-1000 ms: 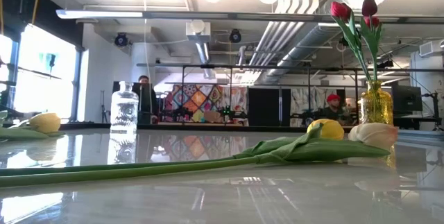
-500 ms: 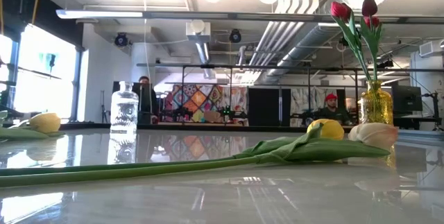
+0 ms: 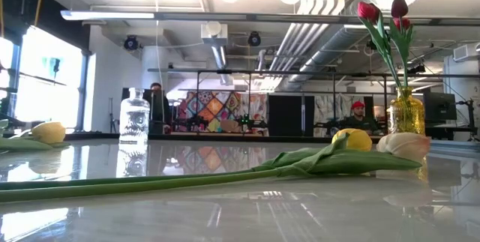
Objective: Sort flowers into vase by color
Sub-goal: Put the bottom light pink tulip into the transparent vase
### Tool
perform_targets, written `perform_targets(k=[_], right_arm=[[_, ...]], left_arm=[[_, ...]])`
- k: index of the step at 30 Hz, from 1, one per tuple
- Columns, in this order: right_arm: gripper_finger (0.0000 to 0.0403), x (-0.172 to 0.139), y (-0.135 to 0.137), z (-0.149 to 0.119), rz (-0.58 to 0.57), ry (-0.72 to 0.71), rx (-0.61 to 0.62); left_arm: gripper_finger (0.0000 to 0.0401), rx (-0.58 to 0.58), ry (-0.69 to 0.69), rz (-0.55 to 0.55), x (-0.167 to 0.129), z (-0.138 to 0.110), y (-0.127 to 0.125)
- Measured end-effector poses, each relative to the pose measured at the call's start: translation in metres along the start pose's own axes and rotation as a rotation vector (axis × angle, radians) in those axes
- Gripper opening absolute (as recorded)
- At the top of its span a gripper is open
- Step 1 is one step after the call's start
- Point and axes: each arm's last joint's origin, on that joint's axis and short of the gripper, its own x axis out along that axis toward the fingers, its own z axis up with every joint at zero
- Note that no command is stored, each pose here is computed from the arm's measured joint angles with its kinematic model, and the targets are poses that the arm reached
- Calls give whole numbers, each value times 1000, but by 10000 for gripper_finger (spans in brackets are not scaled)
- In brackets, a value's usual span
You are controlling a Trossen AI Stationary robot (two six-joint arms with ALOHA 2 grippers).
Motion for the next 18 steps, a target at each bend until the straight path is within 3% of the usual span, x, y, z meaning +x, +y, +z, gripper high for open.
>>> perform_targets(k=[18], right_arm=[[279, -4, 11, -3, 86, 21, -35]], left_arm=[[172, 0, 0, 0, 0, 0, 0]])
